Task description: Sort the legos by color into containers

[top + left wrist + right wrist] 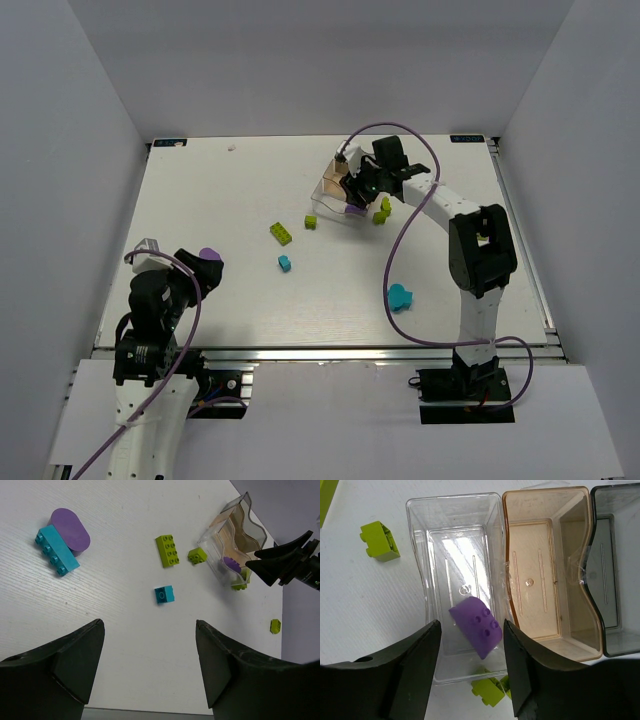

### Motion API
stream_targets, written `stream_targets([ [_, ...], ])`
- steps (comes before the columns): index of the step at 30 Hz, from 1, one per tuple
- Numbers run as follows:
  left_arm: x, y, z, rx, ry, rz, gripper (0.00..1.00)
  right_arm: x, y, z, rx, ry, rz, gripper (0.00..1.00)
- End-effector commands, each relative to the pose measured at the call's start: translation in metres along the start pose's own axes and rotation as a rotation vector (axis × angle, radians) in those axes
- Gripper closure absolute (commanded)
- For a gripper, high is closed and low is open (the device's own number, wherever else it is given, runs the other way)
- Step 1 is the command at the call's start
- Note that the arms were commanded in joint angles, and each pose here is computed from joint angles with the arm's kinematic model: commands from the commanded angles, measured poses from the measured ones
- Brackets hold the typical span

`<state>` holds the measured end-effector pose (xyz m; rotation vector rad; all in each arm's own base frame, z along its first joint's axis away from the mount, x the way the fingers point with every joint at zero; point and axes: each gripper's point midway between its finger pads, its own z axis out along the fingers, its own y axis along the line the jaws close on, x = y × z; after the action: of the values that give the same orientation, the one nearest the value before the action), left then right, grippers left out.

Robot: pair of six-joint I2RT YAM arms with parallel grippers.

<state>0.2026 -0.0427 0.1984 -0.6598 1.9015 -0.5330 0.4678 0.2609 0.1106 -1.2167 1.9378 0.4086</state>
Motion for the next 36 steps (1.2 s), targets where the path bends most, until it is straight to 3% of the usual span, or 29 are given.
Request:
stream_targets([
  [1,0.002,0.004,0.002,-0.018,0.005,-0.004,0.17,-0.013,-0.004,-0.001,-0.004,-0.032,-0.009,0.41],
  [6,0.002,0.004,0.002,-0.02,0.007,-0.004,0.17,-0.033,-0.005,-0.014,-0.001,-0.074,-0.022,0.4],
  [8,0.002,0.004,0.003,-0.025,0.011,-0.014,0.17,-0.047,-0.002,-0.028,-0.013,-0.106,-0.055,0.29],
  [9,0.003,0.004,0.004,-0.027,0.017,-0.021,0.18,-0.057,0.005,-0.041,-0.042,-0.134,-0.105,0.14],
  [12,0.003,0.002,0.006,-0.027,0.023,-0.033,0.25,-0.066,0.021,-0.06,-0.085,-0.189,-0.166,0.1],
  [13,0.004,0.002,0.007,-0.026,0.029,-0.035,0.29,-0.071,0.032,-0.066,-0.118,-0.228,-0.185,0.11],
  [14,0.003,0.0,0.009,-0.018,0.032,-0.035,0.45,-0.067,0.043,-0.077,-0.134,-0.246,-0.194,0.11],
  [17,0.007,-0.002,0.016,-0.028,0.071,-0.04,0.71,-0.07,0.076,-0.096,-0.254,-0.313,-0.244,0.11],
  [21,0.014,0.013,0.026,-0.145,0.135,-0.068,0.77,-0.052,0.121,-0.112,-0.427,-0.308,-0.214,0.2],
  [23,0.009,0.024,0.027,-0.22,0.115,-0.07,0.76,-0.052,0.134,-0.121,-0.453,-0.323,-0.211,0.37],
  [25,0.007,0.032,0.028,-0.28,0.111,-0.082,0.64,-0.044,0.152,-0.123,-0.479,-0.307,-0.202,0.5],
  [27,0.006,0.043,0.027,-0.348,0.11,-0.079,0.53,-0.039,0.164,-0.122,-0.491,-0.295,-0.199,0.51],
  [29,0.01,0.052,0.03,-0.408,0.134,-0.069,0.38,-0.031,0.171,-0.121,-0.488,-0.281,-0.176,0.44],
  [31,0.014,0.059,0.034,-0.443,0.163,-0.051,0.29,-0.026,0.176,-0.119,-0.49,-0.266,-0.162,0.26],
  [33,0.02,0.067,0.043,-0.487,0.209,-0.024,0.29,-0.025,0.176,-0.118,-0.488,-0.264,-0.157,0.12],
  [36,0.025,0.074,0.058,-0.531,0.269,0.018,0.28,-0.024,0.174,-0.116,-0.48,-0.256,-0.156,0.11],
])
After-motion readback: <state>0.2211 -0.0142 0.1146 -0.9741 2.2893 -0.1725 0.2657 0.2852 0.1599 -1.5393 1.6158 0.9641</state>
